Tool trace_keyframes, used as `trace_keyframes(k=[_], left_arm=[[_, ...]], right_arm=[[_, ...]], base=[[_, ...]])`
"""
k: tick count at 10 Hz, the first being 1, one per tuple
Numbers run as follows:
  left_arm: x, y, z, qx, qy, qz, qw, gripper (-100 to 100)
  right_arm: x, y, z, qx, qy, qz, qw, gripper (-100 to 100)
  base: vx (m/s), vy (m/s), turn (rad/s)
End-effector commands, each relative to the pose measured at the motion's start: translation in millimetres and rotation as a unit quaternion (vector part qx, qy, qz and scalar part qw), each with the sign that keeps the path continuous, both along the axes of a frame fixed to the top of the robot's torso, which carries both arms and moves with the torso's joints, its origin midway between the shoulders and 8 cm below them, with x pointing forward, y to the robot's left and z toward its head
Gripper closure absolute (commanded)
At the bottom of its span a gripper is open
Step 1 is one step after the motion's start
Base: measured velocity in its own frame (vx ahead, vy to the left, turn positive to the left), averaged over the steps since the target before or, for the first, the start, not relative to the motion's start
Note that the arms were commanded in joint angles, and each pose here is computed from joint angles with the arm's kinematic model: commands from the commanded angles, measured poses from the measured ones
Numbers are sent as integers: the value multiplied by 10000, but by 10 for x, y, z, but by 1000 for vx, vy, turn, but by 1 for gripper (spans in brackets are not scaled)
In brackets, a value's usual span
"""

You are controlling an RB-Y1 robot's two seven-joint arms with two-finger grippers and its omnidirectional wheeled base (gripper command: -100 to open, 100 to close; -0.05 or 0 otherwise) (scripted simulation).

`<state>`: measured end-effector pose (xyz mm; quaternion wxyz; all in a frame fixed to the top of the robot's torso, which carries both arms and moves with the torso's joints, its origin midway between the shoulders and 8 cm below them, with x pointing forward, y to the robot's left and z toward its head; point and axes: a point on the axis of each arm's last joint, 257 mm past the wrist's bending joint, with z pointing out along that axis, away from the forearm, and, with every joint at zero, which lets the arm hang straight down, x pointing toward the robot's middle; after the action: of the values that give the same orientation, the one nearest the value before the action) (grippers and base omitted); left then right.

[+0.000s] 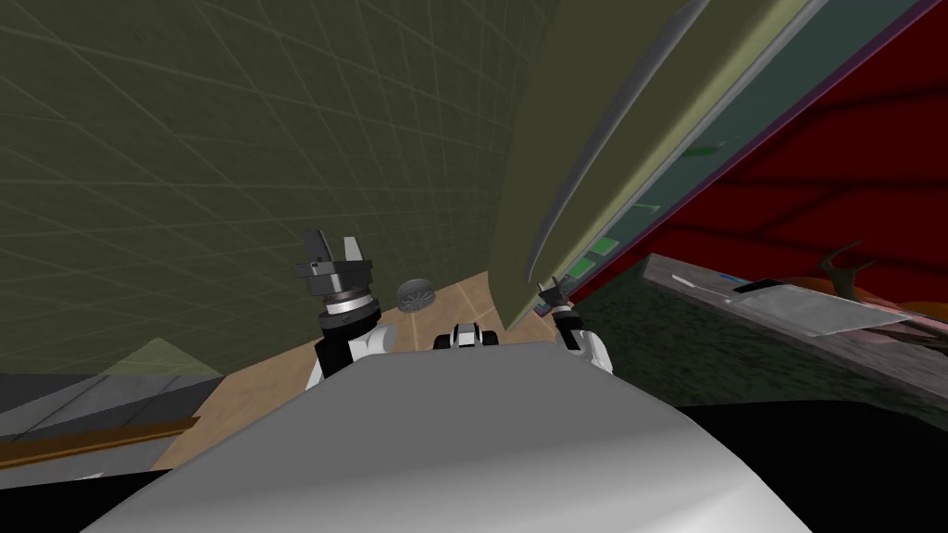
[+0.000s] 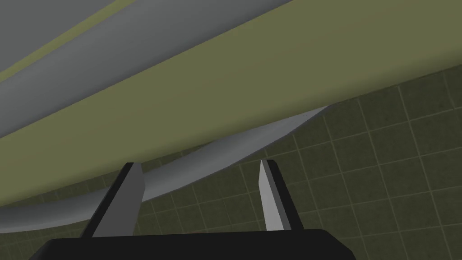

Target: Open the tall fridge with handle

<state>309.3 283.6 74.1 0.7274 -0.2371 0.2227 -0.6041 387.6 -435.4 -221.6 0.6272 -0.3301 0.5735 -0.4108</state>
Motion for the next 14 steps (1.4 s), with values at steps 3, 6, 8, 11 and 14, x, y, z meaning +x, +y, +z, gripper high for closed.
trace_keyframes(k=[3, 6, 8, 11, 14], left_arm=[[-1, 0, 0, 1, 0, 0, 10000, 0], [-1, 1, 0, 1, 0, 1, 10000, 0], [0, 0, 0, 0, 0, 0, 10000, 0], [-1, 0, 0, 1, 0, 0, 10000, 0], [-1, 0, 0, 1, 0, 1, 10000, 0]], right_arm=[[220, 123, -261, 294, 391, -55, 9988, 100], [208, -21, -317, 325, 490, -338, 9977, 100], [435, 57, -412, 358, 709, -253, 9965, 100], [461, 33, -521, 453, 860, -473, 9941, 100], [635, -29, -539, 381, 981, -576, 9928, 100]], base=[[-18, 35, 14], [7, -5, -5], [-88, 95, 139], [-19, 31, 16], [-19, 25, 46]])
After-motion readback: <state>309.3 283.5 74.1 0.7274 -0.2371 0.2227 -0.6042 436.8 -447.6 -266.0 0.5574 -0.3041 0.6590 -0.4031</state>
